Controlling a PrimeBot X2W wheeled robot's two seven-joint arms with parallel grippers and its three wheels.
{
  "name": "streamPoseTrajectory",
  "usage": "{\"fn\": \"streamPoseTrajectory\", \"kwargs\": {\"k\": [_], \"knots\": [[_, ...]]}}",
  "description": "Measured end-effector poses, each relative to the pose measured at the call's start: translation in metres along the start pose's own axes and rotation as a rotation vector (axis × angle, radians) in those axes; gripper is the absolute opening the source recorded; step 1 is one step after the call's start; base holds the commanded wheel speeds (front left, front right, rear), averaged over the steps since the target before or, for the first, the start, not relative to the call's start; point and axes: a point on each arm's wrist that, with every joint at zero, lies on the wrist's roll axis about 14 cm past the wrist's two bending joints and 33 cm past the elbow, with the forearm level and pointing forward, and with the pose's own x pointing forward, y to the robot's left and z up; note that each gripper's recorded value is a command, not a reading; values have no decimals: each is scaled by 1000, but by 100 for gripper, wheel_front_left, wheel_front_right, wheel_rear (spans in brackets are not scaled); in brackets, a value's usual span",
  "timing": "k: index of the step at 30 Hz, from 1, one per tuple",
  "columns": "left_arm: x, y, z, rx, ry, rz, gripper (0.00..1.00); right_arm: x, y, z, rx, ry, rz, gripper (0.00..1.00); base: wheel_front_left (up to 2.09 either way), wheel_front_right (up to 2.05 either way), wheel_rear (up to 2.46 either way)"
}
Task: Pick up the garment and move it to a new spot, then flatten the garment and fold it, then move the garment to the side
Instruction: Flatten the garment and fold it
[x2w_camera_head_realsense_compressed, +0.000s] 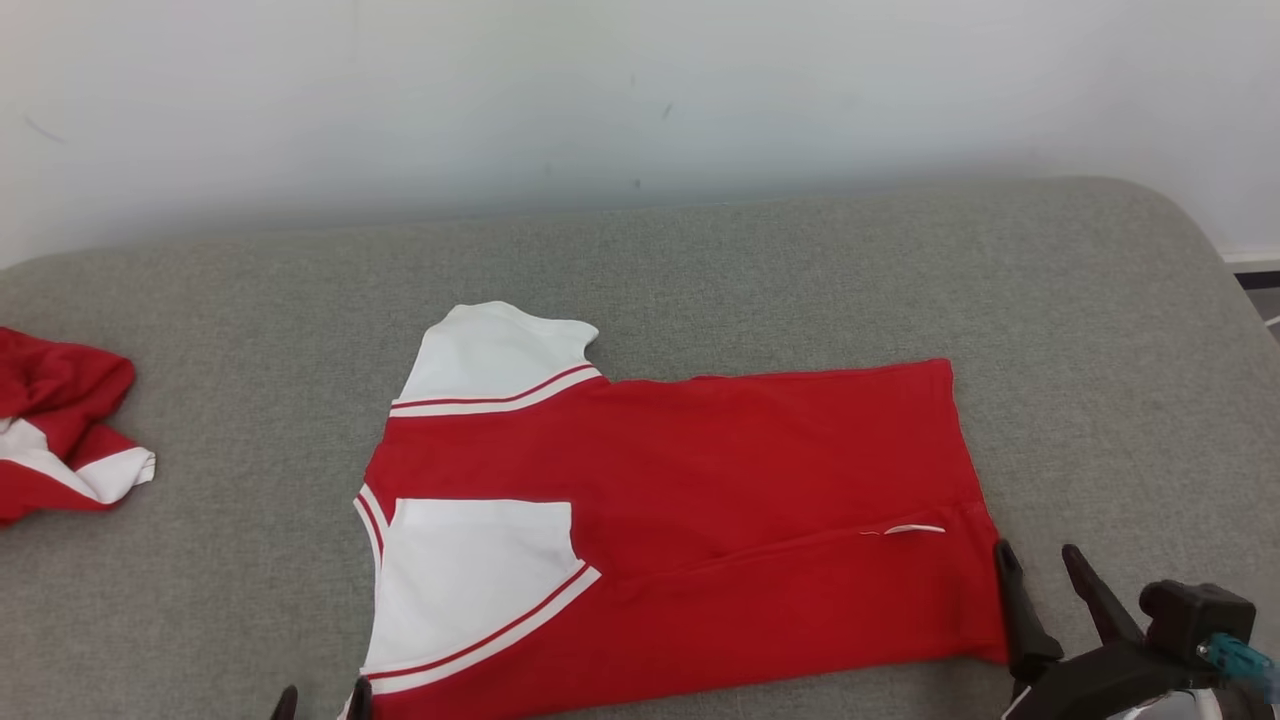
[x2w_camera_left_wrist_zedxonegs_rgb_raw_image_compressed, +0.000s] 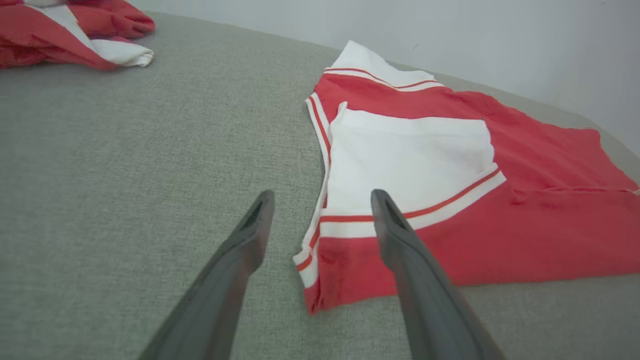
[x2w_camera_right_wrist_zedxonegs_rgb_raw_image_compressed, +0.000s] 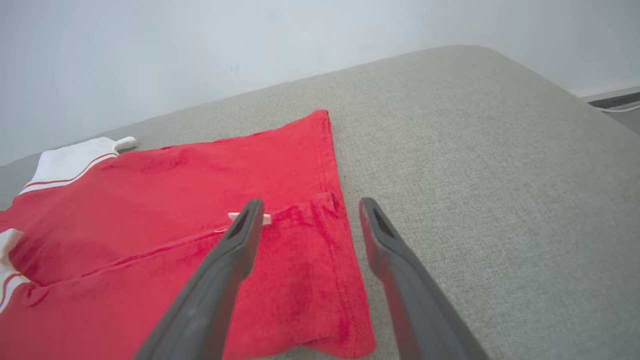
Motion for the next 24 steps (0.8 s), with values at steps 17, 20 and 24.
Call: {"fn": "streamPoseTrajectory", "kwargs": {"k": [17, 20, 24], "knots": [[-14, 22, 74, 111, -259, 115, 100, 5, 53, 34, -107, -196, 141, 100, 0, 0, 0], [-12, 24, 75, 118, -261, 106, 100, 6, 53, 32, -105, -189, 139, 100, 0, 0, 0], [2, 17, 81, 149, -265, 52, 100, 9, 54, 30, -105, -180, 140, 100, 0, 0, 0]]}}
